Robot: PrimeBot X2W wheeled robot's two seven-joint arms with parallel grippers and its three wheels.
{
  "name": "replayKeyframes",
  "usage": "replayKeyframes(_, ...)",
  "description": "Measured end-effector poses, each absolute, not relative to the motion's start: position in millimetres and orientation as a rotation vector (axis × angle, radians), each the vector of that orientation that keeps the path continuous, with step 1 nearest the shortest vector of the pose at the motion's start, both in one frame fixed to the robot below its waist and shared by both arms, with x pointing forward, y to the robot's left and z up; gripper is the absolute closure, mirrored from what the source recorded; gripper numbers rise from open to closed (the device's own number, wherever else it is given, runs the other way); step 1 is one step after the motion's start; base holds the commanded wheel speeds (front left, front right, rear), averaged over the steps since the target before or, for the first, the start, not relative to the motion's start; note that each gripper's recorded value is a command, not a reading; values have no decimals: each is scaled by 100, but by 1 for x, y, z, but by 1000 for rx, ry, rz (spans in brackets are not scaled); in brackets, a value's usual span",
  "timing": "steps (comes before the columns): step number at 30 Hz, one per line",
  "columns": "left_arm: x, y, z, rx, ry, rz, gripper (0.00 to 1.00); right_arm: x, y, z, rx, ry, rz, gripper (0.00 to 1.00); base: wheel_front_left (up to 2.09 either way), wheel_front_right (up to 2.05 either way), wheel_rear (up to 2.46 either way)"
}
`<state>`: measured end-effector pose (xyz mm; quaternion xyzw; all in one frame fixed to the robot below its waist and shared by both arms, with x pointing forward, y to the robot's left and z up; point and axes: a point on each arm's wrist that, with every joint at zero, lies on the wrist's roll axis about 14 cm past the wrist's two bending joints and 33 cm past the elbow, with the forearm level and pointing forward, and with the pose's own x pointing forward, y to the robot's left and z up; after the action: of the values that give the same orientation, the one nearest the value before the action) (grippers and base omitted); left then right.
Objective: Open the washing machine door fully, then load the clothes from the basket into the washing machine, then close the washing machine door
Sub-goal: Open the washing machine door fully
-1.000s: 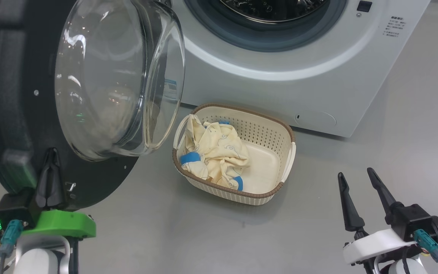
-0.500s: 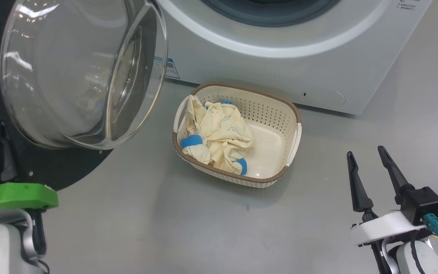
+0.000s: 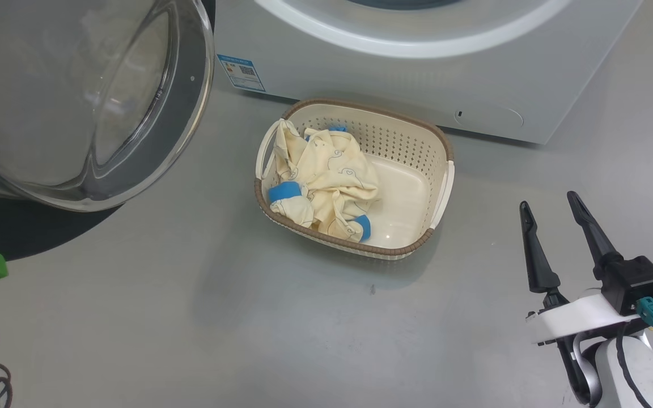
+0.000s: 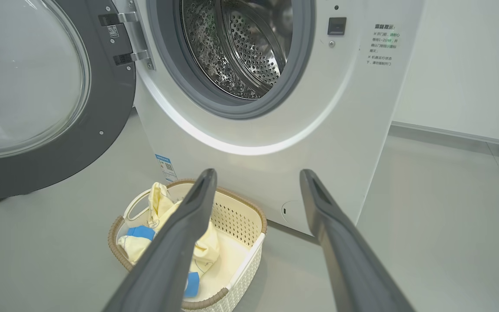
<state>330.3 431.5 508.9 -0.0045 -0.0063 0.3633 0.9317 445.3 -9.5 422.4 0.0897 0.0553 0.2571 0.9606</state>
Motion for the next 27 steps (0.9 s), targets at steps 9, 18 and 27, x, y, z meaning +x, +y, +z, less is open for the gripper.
replayKeyframes(9,344,443,498,-12,32,737,100,451,-12,415,184,122,516,0,0,0,0)
replayKeyframes(18,349,442,495,-16,36,730,100,452,-16,415,180,123,506,0,0,0,0)
replayKeyframes(27,336,425,487,-62,24,731,100,452,-21,427,169,97,490,0,0,0,0)
